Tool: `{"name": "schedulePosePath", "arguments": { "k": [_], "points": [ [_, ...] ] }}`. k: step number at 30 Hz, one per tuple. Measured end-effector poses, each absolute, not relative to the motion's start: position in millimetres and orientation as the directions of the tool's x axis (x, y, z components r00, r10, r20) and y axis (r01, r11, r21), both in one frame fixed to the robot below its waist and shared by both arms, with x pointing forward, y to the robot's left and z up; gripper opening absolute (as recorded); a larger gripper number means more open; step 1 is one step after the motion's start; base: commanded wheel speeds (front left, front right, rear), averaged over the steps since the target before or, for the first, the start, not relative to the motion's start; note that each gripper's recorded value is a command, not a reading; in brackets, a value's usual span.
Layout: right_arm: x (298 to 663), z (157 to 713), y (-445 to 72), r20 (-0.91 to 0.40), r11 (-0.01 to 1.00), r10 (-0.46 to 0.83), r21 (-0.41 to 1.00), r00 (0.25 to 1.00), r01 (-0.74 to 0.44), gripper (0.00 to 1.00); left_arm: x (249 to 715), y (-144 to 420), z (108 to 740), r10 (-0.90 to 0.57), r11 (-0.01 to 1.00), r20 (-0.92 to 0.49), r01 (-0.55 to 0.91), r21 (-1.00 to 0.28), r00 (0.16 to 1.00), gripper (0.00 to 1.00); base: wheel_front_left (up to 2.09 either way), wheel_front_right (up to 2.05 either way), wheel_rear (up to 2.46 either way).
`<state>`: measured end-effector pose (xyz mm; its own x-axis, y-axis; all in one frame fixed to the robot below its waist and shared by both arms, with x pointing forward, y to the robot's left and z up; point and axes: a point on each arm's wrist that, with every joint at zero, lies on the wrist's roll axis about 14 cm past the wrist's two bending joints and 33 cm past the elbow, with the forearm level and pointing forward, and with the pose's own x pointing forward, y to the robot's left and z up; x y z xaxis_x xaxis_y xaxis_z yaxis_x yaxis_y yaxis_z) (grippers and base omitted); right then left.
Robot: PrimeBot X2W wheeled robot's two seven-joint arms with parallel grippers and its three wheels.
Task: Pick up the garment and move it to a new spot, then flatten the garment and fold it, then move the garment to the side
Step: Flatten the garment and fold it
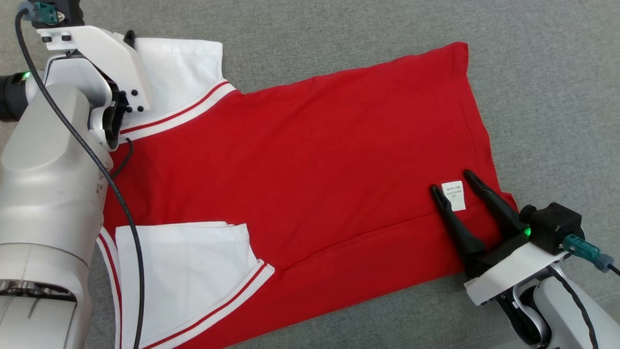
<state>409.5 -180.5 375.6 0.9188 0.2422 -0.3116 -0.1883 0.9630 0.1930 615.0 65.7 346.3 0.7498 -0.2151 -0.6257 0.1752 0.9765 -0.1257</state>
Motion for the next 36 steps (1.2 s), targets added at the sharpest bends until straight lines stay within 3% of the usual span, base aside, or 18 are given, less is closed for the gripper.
{"name": "schedulePosePath", "arguments": {
  "k": [3, 5, 9, 11, 12, 22, 36],
  "points": [
    [407, 379, -186, -0.308, 0.968, 0.226, 0.180, 0.924, -0.177, 1.00, 616, 63, 344, -0.212, 0.977, -0.640, 0.175, -0.123, 0.739, 0.75, 0.00, 0.00, 0.00],
    [407, 384, -190, -0.298, 0.970, 0.217, 0.172, 0.930, -0.171, 1.00, 616, 62, 341, -0.207, 0.978, -0.649, 0.175, -0.115, 0.732, 0.66, 0.00, 0.00, 0.00],
    [407, 391, -196, -0.281, 0.974, 0.200, 0.160, 0.939, -0.159, 1.00, 618, 59, 338, -0.207, 0.977, -0.660, 0.186, -0.103, 0.722, 0.33, 0.00, 0.00, 0.00],
    [406, 395, -201, -0.271, 0.978, 0.183, 0.151, 0.945, -0.147, 1.00, 616, 56, 337, -0.212, 0.975, -0.666, 0.198, -0.098, 0.715, 0.05, 0.00, 0.00, 0.00],
    [407, 398, -203, -0.264, 0.979, 0.180, 0.146, 0.948, -0.145, 1.00, 616, 54, 337, -0.213, 0.975, -0.668, 0.203, -0.095, 0.713, 0.00, 0.00, 0.00, 0.00],
    [411, 423, -214, -0.195, 0.985, 0.161, 0.097, 0.967, -0.145, 1.00, 611, 53, 357, -0.255, 0.963, -0.614, 0.256, -0.089, 0.747, 0.00, 0.00, 0.00, 0.00],
    [442, 428, -206, -0.175, 0.975, 0.217, 0.082, 0.960, -0.206, 1.00, 623, 66, 417, -0.344, 0.927, -0.440, 0.227, -0.297, 0.830, 0.00, 0.00, 0.00, 0.00]
  ]
}}
